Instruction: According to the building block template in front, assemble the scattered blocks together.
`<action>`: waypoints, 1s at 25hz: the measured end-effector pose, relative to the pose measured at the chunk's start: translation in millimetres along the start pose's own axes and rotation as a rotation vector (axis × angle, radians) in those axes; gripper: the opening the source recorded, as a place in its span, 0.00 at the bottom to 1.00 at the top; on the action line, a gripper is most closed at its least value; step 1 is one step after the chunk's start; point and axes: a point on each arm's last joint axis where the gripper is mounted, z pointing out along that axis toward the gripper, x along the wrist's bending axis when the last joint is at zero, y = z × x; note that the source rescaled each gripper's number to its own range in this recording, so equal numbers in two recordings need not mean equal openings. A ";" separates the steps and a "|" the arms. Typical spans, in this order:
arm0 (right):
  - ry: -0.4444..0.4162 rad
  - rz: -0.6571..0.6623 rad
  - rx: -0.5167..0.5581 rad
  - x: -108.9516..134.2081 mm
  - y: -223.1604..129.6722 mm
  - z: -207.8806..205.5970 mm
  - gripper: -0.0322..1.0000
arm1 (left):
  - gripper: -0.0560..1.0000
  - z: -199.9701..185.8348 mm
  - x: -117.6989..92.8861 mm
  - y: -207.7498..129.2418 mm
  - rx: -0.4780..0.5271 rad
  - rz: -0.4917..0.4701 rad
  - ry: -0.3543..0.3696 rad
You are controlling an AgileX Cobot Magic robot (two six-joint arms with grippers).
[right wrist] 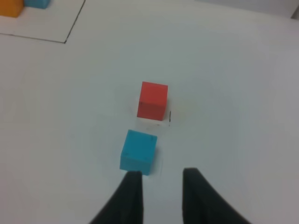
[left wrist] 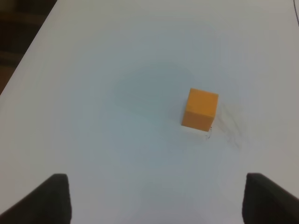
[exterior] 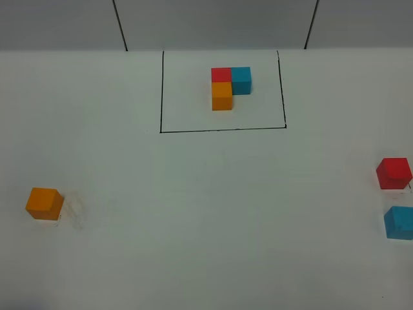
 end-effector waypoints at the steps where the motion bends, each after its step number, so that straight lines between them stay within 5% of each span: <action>1: 0.000 0.000 0.000 0.0 0.0 0.0 0.03 | 0.70 0.0 0.0 0.0 0.000 0.000 0.000; 25: 0.001 0.000 0.000 0.0 0.0 0.0 0.03 | 0.70 0.5 -0.5 1.0 0.005 0.005 -0.003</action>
